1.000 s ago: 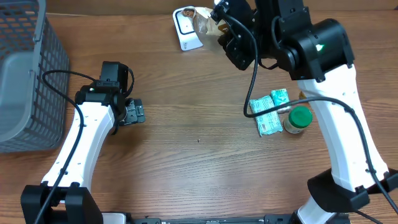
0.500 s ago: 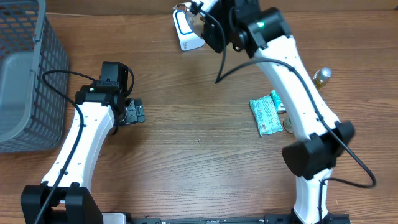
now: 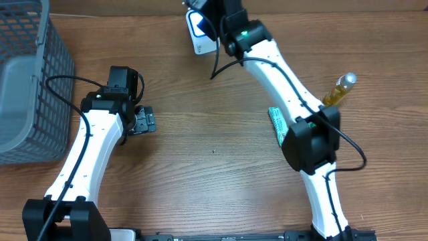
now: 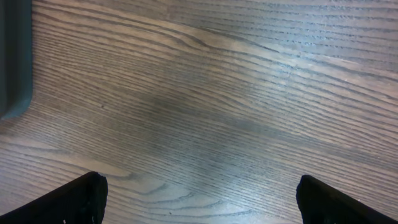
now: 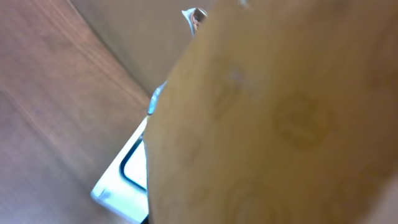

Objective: Scan the item barcode
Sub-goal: 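Hold the bag's label against the white scanner with the right gripper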

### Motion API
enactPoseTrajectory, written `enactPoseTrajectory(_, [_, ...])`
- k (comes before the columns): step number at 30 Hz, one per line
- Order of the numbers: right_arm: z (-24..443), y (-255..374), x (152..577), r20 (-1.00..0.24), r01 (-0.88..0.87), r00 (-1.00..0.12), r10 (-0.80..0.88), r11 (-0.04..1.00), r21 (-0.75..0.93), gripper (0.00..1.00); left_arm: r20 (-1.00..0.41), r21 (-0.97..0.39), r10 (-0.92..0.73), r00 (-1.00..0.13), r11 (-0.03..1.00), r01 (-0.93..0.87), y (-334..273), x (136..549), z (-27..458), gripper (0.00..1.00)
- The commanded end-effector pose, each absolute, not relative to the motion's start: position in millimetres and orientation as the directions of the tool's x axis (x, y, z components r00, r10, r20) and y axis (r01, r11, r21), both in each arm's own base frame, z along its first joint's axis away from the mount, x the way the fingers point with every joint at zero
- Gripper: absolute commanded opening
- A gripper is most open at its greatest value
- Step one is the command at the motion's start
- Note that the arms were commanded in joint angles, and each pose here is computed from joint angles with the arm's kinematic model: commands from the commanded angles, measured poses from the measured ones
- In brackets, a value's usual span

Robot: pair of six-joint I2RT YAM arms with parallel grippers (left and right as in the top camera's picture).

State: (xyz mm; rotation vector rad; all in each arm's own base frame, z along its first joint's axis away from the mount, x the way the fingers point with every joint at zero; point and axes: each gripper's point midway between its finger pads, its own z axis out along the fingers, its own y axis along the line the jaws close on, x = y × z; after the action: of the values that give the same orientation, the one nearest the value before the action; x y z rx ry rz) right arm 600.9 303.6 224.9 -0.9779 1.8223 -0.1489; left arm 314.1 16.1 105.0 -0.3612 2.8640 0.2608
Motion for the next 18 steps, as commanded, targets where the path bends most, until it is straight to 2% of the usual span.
enactPoseTrajectory(1, [222.3,314.0,609.1,-0.666,-0.506,-0.082,-0.742,0.607,-0.613,0.04,-0.265,0.155,-0.237,-0.935,0.946,-0.284,19.5,315.3,105.6,1.00])
enactPoseTrajectory(6, [215.3,307.9,624.3,-0.659,-0.414,-0.101,-0.745,0.634,-0.653,0.04,-0.265,0.155,-0.237,-0.935,0.946,-0.284,19.5,315.3,105.6,0.99])
enactPoseTrajectory(18, [170.6,322.9,599.4,-0.618,-0.604,-0.130,-0.776,0.556,-0.571,0.04,-0.265,0.155,-0.237,-0.935,0.946,-0.284,19.5,315.3,105.6,1.00])
